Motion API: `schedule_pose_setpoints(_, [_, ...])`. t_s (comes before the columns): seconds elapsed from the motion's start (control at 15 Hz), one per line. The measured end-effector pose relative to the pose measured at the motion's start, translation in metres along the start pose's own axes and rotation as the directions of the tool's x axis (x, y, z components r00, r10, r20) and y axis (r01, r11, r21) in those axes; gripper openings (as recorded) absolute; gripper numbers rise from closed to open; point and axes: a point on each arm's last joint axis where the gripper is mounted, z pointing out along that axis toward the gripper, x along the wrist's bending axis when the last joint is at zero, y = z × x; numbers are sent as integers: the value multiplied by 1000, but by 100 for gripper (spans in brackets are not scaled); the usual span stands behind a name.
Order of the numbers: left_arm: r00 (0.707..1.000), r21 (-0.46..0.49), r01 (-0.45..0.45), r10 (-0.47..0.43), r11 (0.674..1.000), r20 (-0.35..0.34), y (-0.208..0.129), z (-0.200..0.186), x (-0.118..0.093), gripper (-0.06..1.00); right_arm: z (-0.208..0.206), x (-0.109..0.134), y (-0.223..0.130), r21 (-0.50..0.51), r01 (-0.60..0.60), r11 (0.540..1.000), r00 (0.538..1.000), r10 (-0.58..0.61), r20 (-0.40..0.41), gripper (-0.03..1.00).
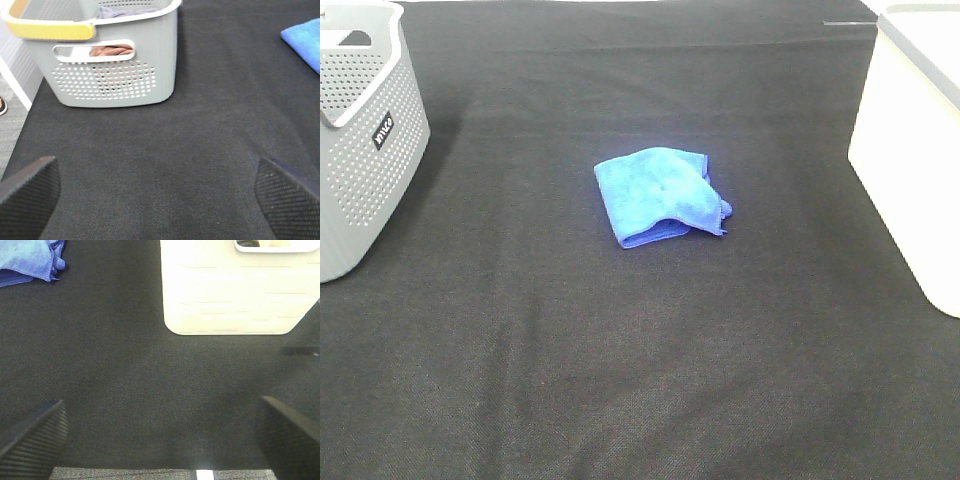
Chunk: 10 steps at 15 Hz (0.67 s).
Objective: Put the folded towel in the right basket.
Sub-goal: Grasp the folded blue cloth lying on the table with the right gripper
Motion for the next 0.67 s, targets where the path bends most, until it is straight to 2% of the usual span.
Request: schedule_pose_setpoints(0.67, [999, -3, -6, 6, 1000, 35, 0, 0, -3, 99, 0, 0, 0, 0, 0, 1000, 1000, 0, -1, 98])
